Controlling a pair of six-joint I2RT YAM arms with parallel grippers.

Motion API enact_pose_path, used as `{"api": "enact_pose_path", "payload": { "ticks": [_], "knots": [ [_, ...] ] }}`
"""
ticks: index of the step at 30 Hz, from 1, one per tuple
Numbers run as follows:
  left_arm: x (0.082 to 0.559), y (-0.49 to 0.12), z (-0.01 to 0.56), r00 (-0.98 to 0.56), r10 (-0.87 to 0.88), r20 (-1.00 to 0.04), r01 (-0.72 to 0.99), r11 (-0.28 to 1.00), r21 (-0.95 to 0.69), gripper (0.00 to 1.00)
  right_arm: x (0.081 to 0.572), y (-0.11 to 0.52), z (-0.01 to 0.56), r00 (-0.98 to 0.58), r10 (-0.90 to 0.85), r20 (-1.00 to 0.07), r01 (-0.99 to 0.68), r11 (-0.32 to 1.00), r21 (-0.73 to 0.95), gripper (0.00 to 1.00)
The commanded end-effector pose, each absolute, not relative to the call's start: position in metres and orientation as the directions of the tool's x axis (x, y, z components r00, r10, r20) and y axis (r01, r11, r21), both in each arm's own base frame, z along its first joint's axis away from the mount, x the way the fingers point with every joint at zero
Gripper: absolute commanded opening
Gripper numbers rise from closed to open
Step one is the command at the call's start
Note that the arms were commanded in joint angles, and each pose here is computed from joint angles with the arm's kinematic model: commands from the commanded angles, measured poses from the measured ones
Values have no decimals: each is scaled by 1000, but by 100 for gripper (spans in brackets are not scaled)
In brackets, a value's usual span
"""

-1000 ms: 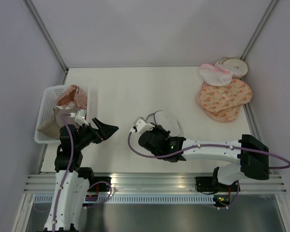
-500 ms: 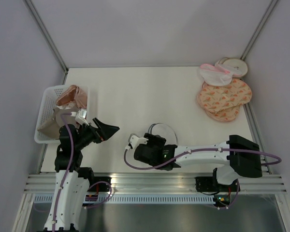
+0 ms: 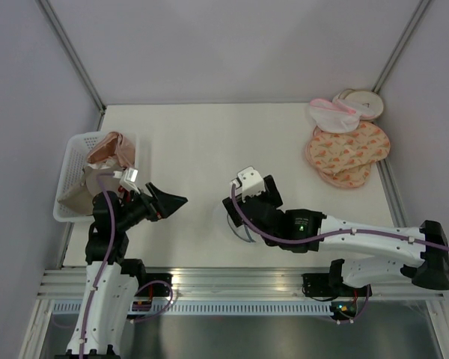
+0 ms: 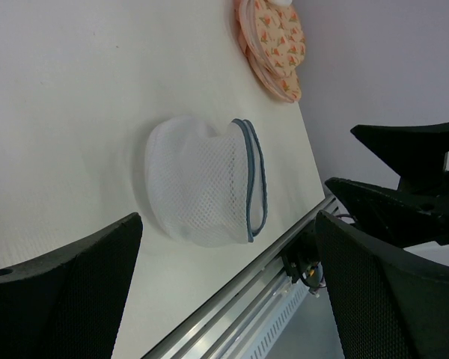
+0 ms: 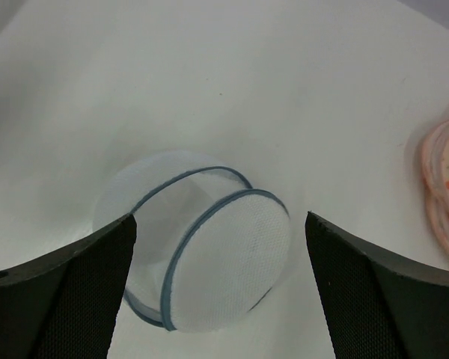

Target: Unzip the laundry bag and remove the bra

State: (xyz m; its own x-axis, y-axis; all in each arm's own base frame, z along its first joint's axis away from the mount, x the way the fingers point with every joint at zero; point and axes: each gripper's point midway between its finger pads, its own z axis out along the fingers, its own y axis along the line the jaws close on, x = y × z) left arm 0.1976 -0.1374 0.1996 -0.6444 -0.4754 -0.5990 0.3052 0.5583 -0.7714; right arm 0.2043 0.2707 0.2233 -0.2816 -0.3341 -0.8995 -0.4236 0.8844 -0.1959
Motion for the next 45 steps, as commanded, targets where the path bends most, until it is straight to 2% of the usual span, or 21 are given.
{"api": "enact_pose_path", "payload": {
  "ticks": [1, 2, 7, 10, 16, 23, 27, 36, 38, 41, 42, 43, 44, 45],
  "knots": [
    [199, -140, 200, -635, -467, -616, 338, 549, -764, 99, 192, 276, 184, -412, -254, -875, -396, 915, -79, 98],
    [198, -140, 199, -636, -466, -615, 338, 549, -765, 100, 191, 277, 179, -453, -161, -877, -336, 942, 1, 98],
    [198, -139, 194, -638, -462, -616, 335, 554, -762, 100, 188, 284, 153, -525, 62, -849, -206, 958, 197, 98],
    [199, -139, 193, -638, -462, -616, 332, 556, -762, 100, 190, 289, 141, -541, 84, -837, -163, 966, 202, 98],
    [198, -139, 196, -632, -461, -623, 340, 557, -758, 100, 183, 335, 136, -602, 123, -789, -236, 916, 324, 98],
    [195, -139, 189, -633, -461, -622, 336, 560, -758, 100, 182, 336, 109, -650, 83, -755, -208, 937, 282, 98],
    [194, -139, 187, -639, -458, -618, 335, 558, -759, 100, 175, 354, 126, -656, 164, -737, -272, 859, 433, 98],
    [193, -140, 188, -637, -453, -624, 348, 553, -757, 100, 155, 363, 162, -656, 137, -742, -414, 757, 506, 98],
    [193, -141, 189, -636, -452, -626, 352, 552, -756, 100, 155, 367, 160, -658, 116, -744, -422, 761, 493, 98],
    [192, -141, 189, -637, -451, -625, 353, 551, -756, 100, 169, 361, 144, -645, 92, -759, -332, 861, 386, 98],
    [192, -141, 188, -640, -449, -624, 354, 549, -757, 100, 182, 347, 136, -609, 40, -792, -256, 935, 244, 98],
    [191, -142, 188, -640, -448, -624, 355, 548, -757, 100, 176, 346, 129, -633, -4, -774, -245, 950, 196, 98],
    [191, -141, 188, -640, -448, -624, 355, 548, -758, 100, 184, 338, 129, -601, 2, -799, -178, 974, 137, 98],
    [191, -141, 187, -639, -450, -624, 352, 551, -757, 100, 178, 330, 112, -610, -91, -787, -174, 985, 21, 98]
  ]
}}
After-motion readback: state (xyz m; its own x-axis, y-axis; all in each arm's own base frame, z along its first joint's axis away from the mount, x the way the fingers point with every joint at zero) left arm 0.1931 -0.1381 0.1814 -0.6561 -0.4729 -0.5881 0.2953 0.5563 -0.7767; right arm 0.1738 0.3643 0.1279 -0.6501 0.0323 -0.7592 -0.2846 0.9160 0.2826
